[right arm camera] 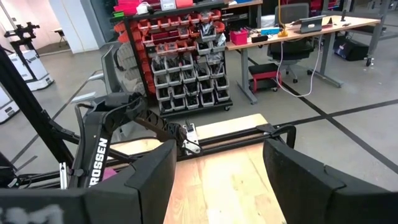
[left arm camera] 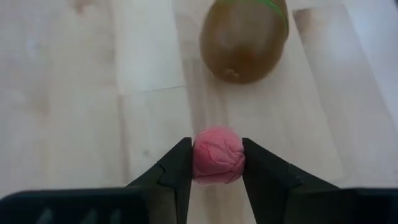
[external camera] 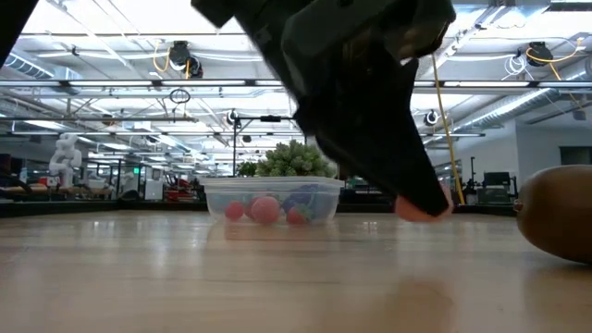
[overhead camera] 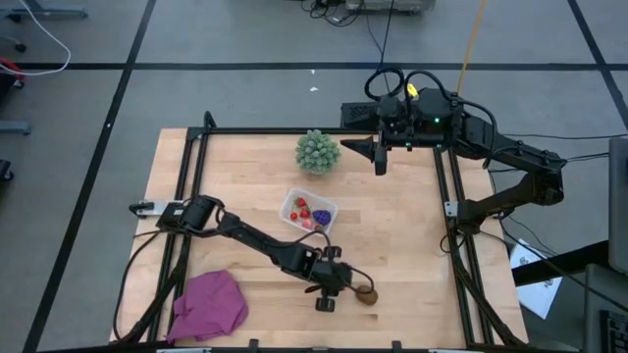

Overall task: Pick and placing Produce into tupperware
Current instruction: Put the apricot into the transparent bin

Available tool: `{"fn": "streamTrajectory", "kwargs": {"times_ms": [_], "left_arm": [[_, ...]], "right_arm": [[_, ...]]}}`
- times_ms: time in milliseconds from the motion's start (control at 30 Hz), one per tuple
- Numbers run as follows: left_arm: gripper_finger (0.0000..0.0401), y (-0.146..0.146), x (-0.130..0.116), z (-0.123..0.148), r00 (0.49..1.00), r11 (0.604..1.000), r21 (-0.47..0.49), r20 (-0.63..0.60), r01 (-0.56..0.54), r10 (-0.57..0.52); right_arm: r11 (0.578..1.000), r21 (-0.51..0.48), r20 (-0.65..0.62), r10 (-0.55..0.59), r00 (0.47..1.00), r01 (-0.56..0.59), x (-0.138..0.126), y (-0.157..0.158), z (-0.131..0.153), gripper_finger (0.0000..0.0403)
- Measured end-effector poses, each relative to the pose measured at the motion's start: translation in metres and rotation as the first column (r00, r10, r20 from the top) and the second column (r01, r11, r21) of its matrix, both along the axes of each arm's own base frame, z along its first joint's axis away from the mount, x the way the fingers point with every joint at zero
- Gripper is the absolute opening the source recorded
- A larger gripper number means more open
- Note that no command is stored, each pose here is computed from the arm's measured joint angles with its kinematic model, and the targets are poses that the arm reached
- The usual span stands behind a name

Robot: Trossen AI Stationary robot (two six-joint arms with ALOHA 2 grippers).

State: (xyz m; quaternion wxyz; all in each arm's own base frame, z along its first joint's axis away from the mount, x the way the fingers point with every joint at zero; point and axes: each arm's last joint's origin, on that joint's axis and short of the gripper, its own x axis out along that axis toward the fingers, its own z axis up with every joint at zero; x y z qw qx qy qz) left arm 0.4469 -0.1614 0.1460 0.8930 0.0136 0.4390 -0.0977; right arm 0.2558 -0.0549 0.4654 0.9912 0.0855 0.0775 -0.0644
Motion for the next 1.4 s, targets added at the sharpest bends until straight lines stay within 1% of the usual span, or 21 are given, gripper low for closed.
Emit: {"fn": "streamTrajectory", "kwargs": {"times_ms": [167, 267, 367, 500, 600, 667, 733, 833, 900, 967, 1067, 1133, 1200, 1267, 1400], "left_arm": [[0.0120, 0.000, 0.005, 0.023, 1.000, 0.996, 0.091, -0.025, 0.011, -0.008], [0.0120, 0.001, 0.004, 0.031, 0.998, 0.992, 0.120, -0.060, 0.026, -0.019], [0.0120, 0.003, 0.003, 0.037, 0.996, 0.988, 0.151, -0.087, 0.037, -0.024], [0.0120, 0.013, 0.003, 0.049, 0.990, 0.978, 0.207, -0.142, 0.026, 0.003], [0.0120, 0.026, 0.003, 0.067, 0.984, 0.973, 0.229, -0.174, 0.017, 0.023], [0.0120, 0.036, 0.001, 0.087, 0.986, 0.972, 0.233, -0.162, 0.008, 0.030], [0.0120, 0.049, -0.006, 0.107, 0.984, 0.968, 0.249, -0.172, -0.011, 0.055], [0.0120, 0.070, -0.023, 0.140, 0.982, 0.968, 0.243, -0.159, -0.064, 0.104], [0.0120, 0.082, -0.040, 0.161, 0.975, 0.964, 0.246, -0.168, -0.102, 0.146], [0.0120, 0.093, -0.058, 0.180, 0.969, 0.957, 0.249, -0.153, -0.151, 0.193], [0.0120, 0.105, -0.083, 0.200, 0.964, 0.946, 0.250, -0.115, -0.206, 0.240], [0.0120, 0.113, -0.096, 0.204, 0.956, 0.941, 0.236, -0.107, -0.241, 0.272], [0.0120, 0.120, -0.105, 0.201, 0.948, 0.935, 0.222, -0.098, -0.277, 0.304], [0.0120, 0.128, -0.109, 0.188, 0.939, 0.931, 0.220, -0.118, -0.292, 0.323], [0.0120, 0.139, -0.106, 0.153, 0.933, 0.931, 0.229, -0.156, -0.285, 0.324]], "right_arm": [[1.000, -0.009, 0.039, 0.000, 0.999, 0.000, -0.002, 0.000, 0.005, 0.0231], [1.000, -0.024, 0.083, 0.001, 0.997, 0.001, -0.007, 0.002, 0.011, 0.0231], [0.999, -0.034, 0.117, 0.003, 0.993, 0.001, -0.015, 0.003, 0.018, 0.0231], [0.999, -0.042, 0.152, 0.004, 0.988, 0.003, -0.028, 0.006, 0.025, 0.0231], [0.999, -0.040, 0.172, 0.003, 0.985, 0.004, -0.036, 0.008, 0.030, 0.0231], [0.999, -0.040, 0.176, 0.003, 0.984, 0.004, -0.040, 0.009, 0.031, 0.0231], [0.999, -0.038, 0.171, 0.004, 0.985, 0.002, -0.042, 0.010, 0.031, 0.0231], [0.999, -0.034, 0.153, 0.005, 0.988, 0.000, -0.047, 0.011, 0.031, 0.0231], [0.999, -0.033, 0.151, 0.004, 0.989, 0.001, -0.049, 0.012, 0.031, 0.0231], [1.000, -0.030, 0.135, 0.004, 0.991, 0.000, -0.050, 0.012, 0.030, 0.0231], [1.000, -0.028, 0.127, 0.004, 0.992, 0.000, -0.050, 0.012, 0.029, 0.0231], [0.999, -0.032, 0.129, 0.005, 0.992, -0.001, -0.050, 0.012, 0.029, 0.0231], [0.999, -0.035, 0.130, 0.005, 0.991, -0.001, -0.051, 0.012, 0.029, 0.0231], [0.999, -0.036, 0.130, 0.005, 0.992, -0.001, -0.050, 0.012, 0.029, 0.0231], [0.999, -0.045, 0.128, 0.005, 0.992, 0.000, -0.050, 0.012, 0.029, 0.0231]]}}
